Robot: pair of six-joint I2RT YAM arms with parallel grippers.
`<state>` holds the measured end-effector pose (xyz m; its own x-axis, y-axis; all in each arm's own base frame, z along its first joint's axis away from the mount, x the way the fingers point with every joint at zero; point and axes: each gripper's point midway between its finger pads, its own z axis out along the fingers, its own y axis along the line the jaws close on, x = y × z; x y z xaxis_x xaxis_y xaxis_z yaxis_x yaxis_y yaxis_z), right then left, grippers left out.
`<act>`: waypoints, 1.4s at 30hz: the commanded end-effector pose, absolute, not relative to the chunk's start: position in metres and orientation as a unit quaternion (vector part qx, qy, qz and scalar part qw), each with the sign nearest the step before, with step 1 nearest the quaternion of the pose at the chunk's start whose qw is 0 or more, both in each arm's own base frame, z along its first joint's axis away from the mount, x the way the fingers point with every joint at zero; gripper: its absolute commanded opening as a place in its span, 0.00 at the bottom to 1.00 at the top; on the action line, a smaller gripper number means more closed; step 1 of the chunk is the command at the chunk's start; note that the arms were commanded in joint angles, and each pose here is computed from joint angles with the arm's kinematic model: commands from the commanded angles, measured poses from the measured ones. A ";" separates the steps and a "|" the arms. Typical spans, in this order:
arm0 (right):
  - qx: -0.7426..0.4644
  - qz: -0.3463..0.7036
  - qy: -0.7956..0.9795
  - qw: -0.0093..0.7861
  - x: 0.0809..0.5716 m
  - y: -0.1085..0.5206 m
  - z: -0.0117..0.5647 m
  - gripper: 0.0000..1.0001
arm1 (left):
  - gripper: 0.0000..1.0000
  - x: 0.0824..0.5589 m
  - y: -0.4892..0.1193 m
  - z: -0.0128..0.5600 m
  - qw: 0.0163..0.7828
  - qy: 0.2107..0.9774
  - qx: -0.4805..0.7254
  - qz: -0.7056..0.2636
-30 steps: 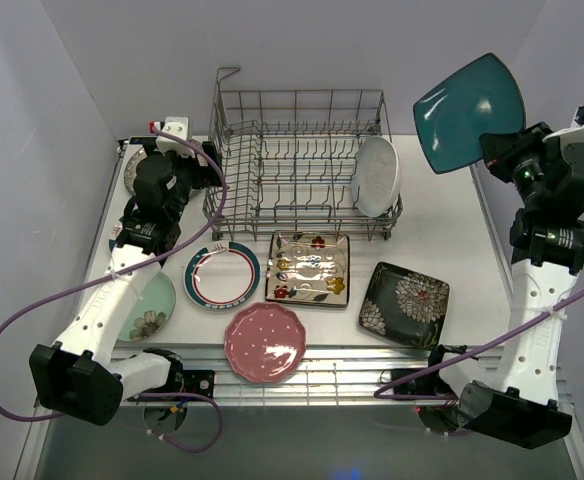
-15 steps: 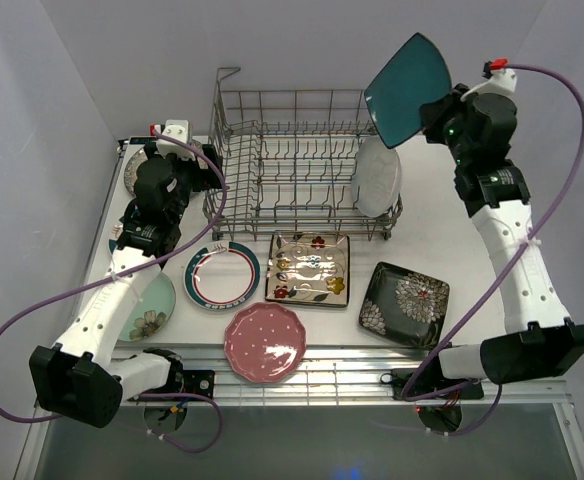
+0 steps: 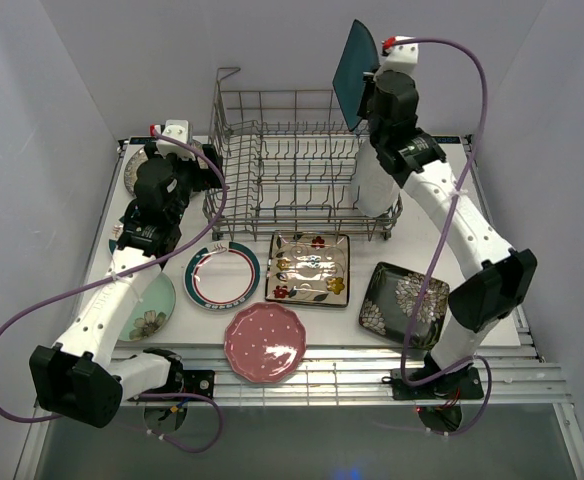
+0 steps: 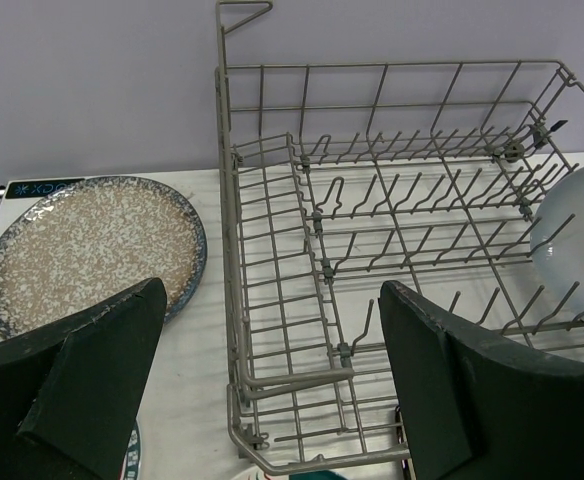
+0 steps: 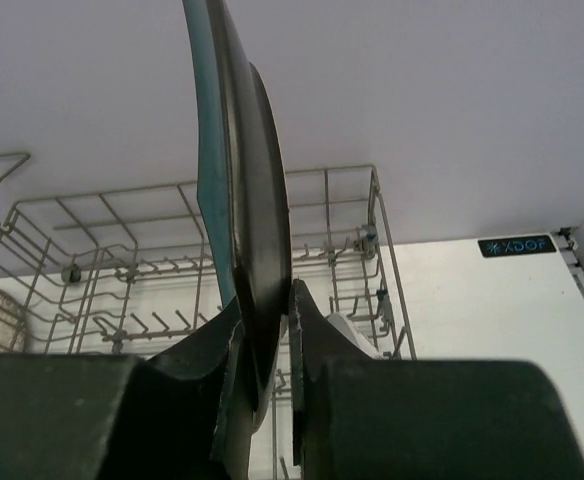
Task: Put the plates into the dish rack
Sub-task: Insert the plate into the dish rack.
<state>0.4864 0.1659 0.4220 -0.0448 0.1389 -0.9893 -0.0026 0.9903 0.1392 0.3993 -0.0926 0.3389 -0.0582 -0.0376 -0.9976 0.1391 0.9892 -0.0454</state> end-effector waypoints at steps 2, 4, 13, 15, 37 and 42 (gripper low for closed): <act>0.114 0.012 0.597 0.794 0.489 0.159 0.522 0.08 | 0.98 0.394 -0.092 0.354 0.706 0.704 0.034 -0.074; 0.110 -0.015 0.598 0.793 0.494 0.164 0.517 0.08 | 0.98 0.394 -0.092 0.353 0.705 0.705 0.035 -0.073; 0.107 -0.118 0.602 0.783 0.534 0.172 0.473 0.08 | 0.98 0.394 -0.093 0.351 0.704 0.705 0.038 -0.074; 0.104 -0.126 0.600 0.783 0.538 0.173 0.469 0.08 | 0.98 0.395 -0.092 0.351 0.705 0.705 0.037 -0.073; 0.059 -0.175 0.618 0.764 0.591 0.168 0.397 0.08 | 0.98 0.398 -0.095 0.337 0.698 0.711 0.048 -0.071; 0.052 -0.185 0.615 0.764 0.595 0.167 0.386 0.08 | 0.98 0.398 -0.095 0.336 0.699 0.710 0.048 -0.071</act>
